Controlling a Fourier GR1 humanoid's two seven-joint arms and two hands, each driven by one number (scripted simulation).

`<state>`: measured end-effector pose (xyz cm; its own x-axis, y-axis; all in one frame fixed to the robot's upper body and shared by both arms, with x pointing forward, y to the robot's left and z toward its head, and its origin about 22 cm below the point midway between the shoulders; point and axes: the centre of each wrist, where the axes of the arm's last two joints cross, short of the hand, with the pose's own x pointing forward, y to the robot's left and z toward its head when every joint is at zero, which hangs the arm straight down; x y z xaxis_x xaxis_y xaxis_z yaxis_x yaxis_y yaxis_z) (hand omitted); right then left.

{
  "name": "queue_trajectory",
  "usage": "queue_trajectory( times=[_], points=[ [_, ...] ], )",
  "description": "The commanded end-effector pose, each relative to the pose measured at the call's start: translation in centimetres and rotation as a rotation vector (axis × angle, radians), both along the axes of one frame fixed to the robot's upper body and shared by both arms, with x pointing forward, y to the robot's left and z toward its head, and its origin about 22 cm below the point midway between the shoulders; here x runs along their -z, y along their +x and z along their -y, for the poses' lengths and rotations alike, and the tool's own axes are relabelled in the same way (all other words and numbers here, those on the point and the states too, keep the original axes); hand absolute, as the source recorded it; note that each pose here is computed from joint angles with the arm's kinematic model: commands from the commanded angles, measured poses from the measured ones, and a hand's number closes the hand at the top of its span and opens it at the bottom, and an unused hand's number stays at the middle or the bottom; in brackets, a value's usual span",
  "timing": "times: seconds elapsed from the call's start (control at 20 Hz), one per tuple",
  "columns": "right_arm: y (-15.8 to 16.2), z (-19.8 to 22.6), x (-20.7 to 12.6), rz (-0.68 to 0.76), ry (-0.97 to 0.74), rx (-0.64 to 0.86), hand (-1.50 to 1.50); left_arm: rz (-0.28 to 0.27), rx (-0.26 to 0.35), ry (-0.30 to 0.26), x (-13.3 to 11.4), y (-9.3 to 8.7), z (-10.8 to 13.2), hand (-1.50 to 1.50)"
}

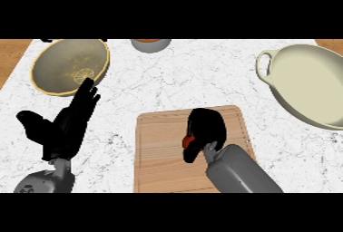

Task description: Pick the bell pepper from the cutting board and place it in the pot

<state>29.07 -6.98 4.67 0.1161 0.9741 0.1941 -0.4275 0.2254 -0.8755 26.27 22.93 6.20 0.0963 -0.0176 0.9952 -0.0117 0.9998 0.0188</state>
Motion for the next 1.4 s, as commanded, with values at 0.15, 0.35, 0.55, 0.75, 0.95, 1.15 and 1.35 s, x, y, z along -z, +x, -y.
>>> queue_trajectory(
  times=[0.15,0.35,0.55,0.75,0.95,1.15,1.35],
  points=[
    [2.3,19.0,-0.9,0.088,-0.024,0.657,1.5,-0.007,-0.102,0.009,0.4,-0.9,-2.2,0.0],
    [-0.5,28.3,-2.6,0.184,-0.127,0.797,1.5,-0.009,-0.068,-0.005,-0.3,-0.7,-2.7,0.0],
    [-3.8,32.4,-6.1,0.35,-0.221,0.845,1.5,-0.023,-0.053,-0.015,0.3,-1.1,-1.4,0.0],
    [-6.6,30.8,-10.6,0.45,-0.169,0.806,1.5,-0.012,-0.033,-0.001,1.3,0.1,-1.5,0.0],
    [-7.6,30.6,-15.7,0.639,-0.148,0.787,1.5,0.006,0.003,-0.003,-1.3,-0.5,-1.4,0.0],
    [-9.1,29.9,-21.1,0.77,-0.164,0.662,1.5,-0.017,-0.017,-0.004,0.6,-1.2,-0.3,0.0],
    [-8.9,29.7,-23.5,0.864,-0.083,0.621,1.5,0.007,-0.008,0.012,-0.3,-0.4,0.7,0.0]
  ],
)
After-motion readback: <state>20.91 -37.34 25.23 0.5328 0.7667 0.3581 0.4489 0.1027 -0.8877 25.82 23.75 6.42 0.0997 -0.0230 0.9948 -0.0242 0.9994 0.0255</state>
